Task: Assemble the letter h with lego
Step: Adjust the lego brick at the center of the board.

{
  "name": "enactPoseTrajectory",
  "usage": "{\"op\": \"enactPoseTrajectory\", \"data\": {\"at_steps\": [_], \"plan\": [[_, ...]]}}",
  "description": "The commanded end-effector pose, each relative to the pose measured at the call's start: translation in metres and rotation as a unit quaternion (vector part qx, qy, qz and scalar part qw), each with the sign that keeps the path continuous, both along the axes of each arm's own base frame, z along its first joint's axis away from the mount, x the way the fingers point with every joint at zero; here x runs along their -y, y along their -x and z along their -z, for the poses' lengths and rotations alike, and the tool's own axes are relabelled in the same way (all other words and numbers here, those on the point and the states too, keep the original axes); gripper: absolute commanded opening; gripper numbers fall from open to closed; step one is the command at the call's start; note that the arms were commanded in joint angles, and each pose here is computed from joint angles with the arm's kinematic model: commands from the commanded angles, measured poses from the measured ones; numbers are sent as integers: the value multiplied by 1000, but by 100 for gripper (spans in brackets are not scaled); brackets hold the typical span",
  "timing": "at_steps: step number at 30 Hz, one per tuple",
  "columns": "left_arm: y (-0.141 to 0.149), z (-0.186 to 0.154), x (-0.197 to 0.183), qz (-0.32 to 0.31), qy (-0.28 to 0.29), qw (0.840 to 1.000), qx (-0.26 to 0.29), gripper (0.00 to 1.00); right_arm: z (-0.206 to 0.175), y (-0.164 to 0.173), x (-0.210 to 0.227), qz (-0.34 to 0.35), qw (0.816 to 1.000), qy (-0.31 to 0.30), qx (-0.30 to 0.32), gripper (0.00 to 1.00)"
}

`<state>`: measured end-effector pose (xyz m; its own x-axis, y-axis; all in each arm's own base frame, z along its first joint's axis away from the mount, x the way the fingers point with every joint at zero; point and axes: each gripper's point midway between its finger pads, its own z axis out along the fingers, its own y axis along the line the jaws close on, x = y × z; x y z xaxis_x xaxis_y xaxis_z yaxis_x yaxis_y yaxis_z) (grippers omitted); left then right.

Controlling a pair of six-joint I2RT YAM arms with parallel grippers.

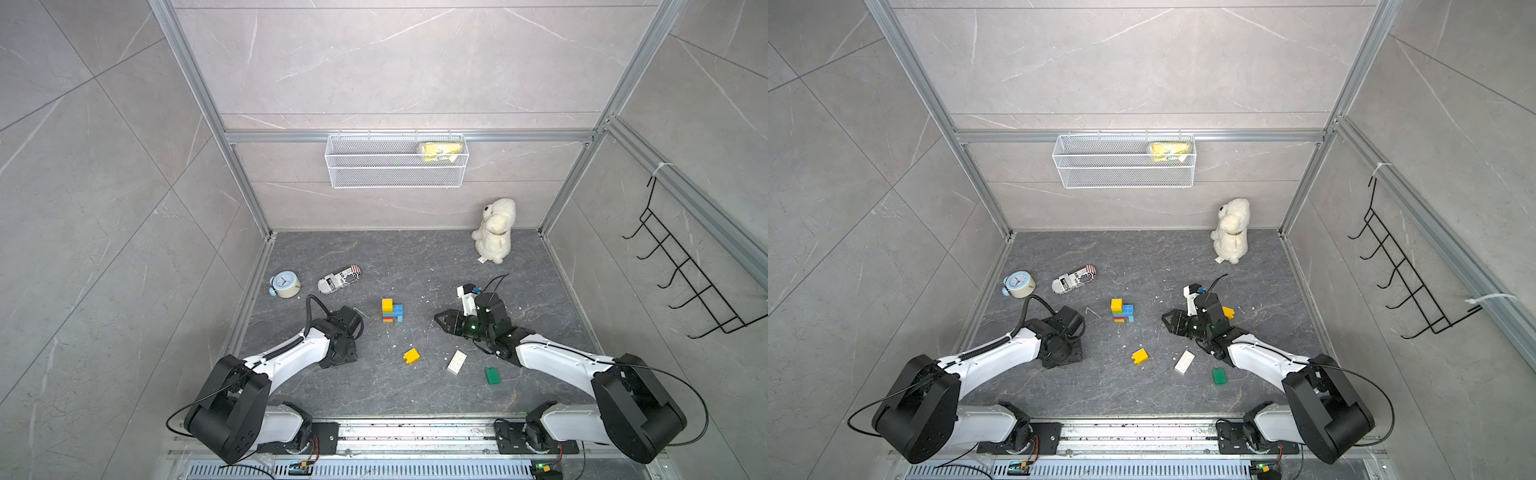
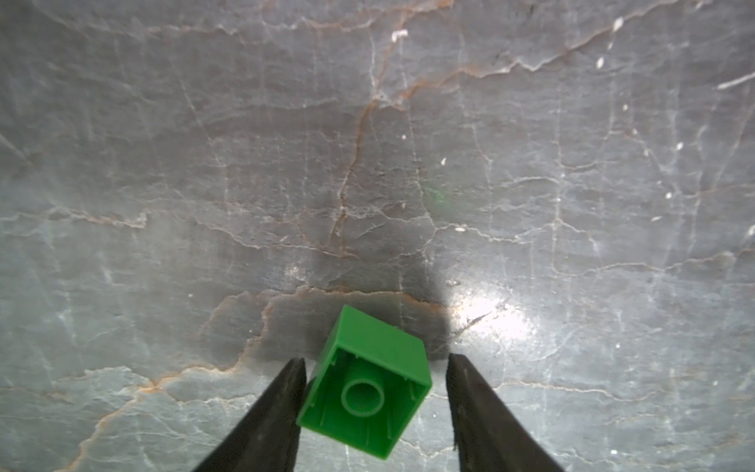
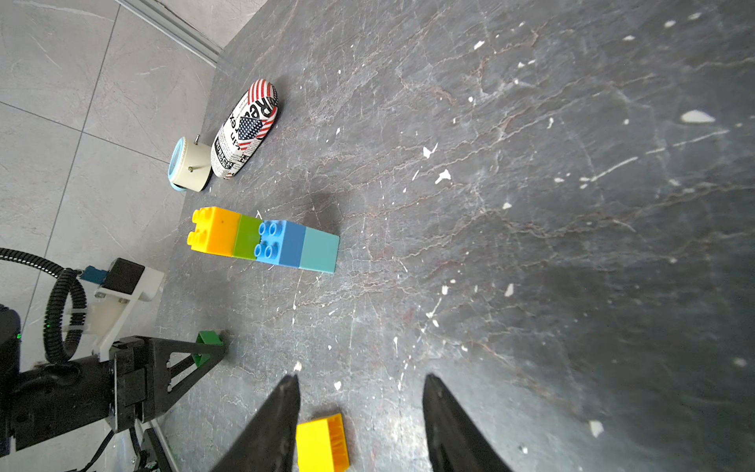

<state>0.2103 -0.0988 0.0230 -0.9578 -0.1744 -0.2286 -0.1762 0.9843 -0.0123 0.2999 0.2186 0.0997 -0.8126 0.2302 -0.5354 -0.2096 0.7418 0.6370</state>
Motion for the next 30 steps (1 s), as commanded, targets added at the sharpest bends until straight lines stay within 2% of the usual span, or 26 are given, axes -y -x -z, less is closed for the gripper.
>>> {"op": "enactPoseTrajectory", "data": {"at_steps": [1, 8, 13, 15, 17, 21, 25, 30], "plan": [[-2, 0, 9, 19, 13, 1000, 1, 51, -3, 3, -4, -8, 1000, -6, 7, 51], [3, -4, 30, 67, 26, 997, 17, 43, -1, 2, -2, -5, 1000, 0, -1, 50], [2, -10, 49, 106, 29, 993, 36, 24, 0, 3, -6, -13, 1000, 0, -7, 48], [1, -19, 66, 136, 34, 988, 59, 22, -3, 5, -10, -25, 1000, -5, -8, 47], [-1, -33, 88, 172, 48, 980, 91, 21, -10, 10, -20, -50, 999, -17, -10, 47], [-9, -66, 131, 241, 100, 950, 172, 21, -27, 34, -53, -141, 987, -49, -55, 47], [-19, -95, 155, 276, 152, 917, 246, 19, -52, 63, -76, -221, 973, -53, -39, 49], [-20, -123, 175, 332, 181, 880, 286, 18, -58, 81, -92, -275, 957, -76, -56, 50]]}}
